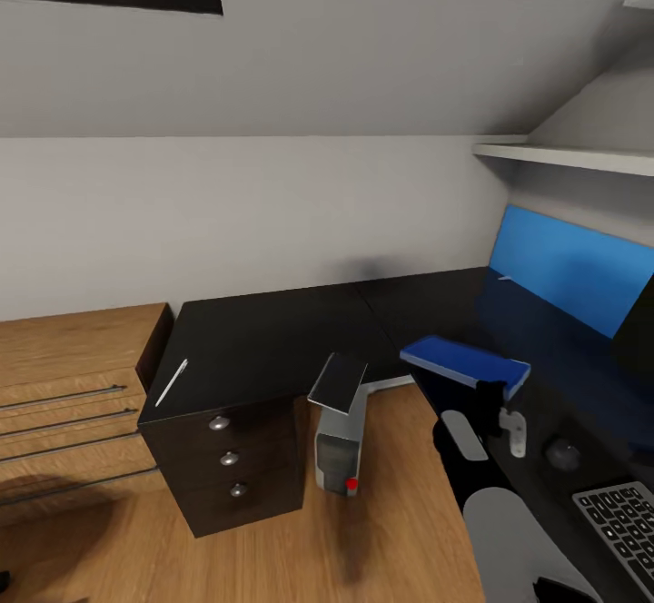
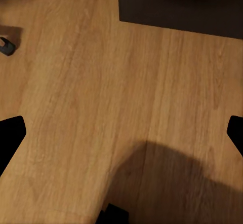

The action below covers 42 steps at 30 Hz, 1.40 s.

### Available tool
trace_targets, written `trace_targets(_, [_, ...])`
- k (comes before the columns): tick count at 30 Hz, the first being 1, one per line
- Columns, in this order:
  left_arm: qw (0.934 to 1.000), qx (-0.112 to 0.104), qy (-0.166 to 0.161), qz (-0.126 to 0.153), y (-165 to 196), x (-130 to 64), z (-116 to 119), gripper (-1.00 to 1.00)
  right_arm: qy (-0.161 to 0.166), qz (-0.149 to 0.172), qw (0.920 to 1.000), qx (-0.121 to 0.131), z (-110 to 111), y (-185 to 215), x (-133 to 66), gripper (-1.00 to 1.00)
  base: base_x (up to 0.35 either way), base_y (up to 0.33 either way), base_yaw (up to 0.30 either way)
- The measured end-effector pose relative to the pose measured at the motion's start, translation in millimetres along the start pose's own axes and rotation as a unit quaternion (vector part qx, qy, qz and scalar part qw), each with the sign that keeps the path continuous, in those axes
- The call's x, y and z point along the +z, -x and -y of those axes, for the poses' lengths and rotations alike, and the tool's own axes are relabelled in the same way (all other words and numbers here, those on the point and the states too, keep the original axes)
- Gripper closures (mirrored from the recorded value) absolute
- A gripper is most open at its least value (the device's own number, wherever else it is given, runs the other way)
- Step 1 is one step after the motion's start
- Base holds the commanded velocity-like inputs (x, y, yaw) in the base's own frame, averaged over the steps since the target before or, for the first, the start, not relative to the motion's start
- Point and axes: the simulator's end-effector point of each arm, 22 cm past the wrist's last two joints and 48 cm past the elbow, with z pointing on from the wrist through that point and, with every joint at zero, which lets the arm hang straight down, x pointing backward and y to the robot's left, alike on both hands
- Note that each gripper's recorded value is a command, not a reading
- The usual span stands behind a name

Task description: In the bedroom, organize the workspace by keeping the computer under the desk, ensuring the monitor is on the desk, placing the keyboard on the desk next to the monitor, placing the mouse on the desk next to the keyboard, moving the folder from the swivel chair onto the desk next to the mouse, stacking the notebook on top of the folder with the pen on top of the notebook, and positioning the swivel chair next to the desk.

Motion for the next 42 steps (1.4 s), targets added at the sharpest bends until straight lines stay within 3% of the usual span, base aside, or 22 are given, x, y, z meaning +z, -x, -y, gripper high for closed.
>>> trace_targets(4, [1.0000, 0.000, 0.000, 0.000, 0, 0.0, 0, -1.00, -0.005, 0.002, 1.0000, -0.001, 1, 0, -1.1, 1.00, 0.000, 0.000, 0.000])
trace_targets(9, [0.9999, -0.004, -0.011, 0.003, 0, -2.5, 18, -1.00, -0.014, -0.002, 0.9999, -0.003, 6, -7, -6.0, 1.00, 0.000, 0.000, 0.000])
trace_targets(42, [0.9999, -0.007, -0.011, 0.001, -2, -2.9, 19, -1.00, -0.017, 0.000, 0.9999, 0.003, 6, -9, -9.2, 1.00, 0.000, 0.000, -0.039])
